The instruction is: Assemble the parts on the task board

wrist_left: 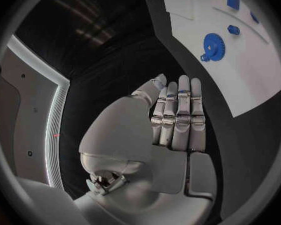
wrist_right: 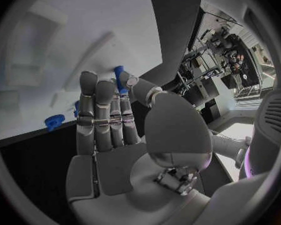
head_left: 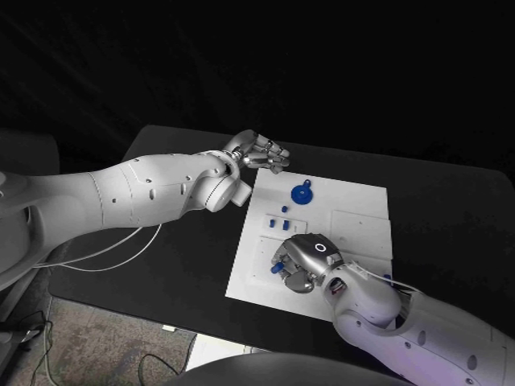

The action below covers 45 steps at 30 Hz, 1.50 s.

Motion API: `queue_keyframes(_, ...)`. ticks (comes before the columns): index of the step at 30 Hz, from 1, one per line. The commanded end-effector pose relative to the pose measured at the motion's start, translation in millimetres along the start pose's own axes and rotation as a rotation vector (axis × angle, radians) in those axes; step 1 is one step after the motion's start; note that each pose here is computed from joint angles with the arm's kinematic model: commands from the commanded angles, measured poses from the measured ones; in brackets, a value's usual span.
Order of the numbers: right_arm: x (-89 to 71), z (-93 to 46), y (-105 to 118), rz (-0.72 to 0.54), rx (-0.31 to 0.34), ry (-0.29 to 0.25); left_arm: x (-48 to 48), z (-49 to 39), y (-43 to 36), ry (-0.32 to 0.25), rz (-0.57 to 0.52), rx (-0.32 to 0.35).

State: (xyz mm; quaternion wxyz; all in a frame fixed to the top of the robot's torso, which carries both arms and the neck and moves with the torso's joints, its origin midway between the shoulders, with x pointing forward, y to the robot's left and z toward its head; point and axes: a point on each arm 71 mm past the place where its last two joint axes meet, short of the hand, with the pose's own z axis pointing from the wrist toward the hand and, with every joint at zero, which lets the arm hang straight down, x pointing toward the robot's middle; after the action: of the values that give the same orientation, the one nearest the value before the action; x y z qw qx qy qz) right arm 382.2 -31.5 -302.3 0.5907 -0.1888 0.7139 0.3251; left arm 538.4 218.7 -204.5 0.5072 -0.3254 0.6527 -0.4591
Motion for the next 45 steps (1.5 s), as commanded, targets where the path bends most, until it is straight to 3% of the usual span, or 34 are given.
queue_keyframes(1, 5.6, 0.3, 2.2, -0.025, -0.005, 0.034, 2.5, 0.3, -1.5, 0.015, -0.009, 0.005)
queue_keyframes(14, 11.3, 1.5, 6.8, 0.014, -0.024, 0.042, 2.9, 0.1, -1.6, 0.018, -0.01, 0.004)
queue_keyframes(26, 9.5, 0.3, 4.8, 0.065, -0.021, 0.008, 2.1, -0.1, -1.1, 0.018, -0.01, 0.001)
queue_keyframes(37, 3.4, -5.7, -1.3, 0.101, -0.005, -0.058, 0.6, -0.8, -0.1, 0.019, -0.01, -0.004)
queue_keyframes(45, -8.8, -15.7, -7.9, 0.192, -0.007, -0.123, -2.0, -1.2, 1.0, 0.013, -0.008, -0.007)
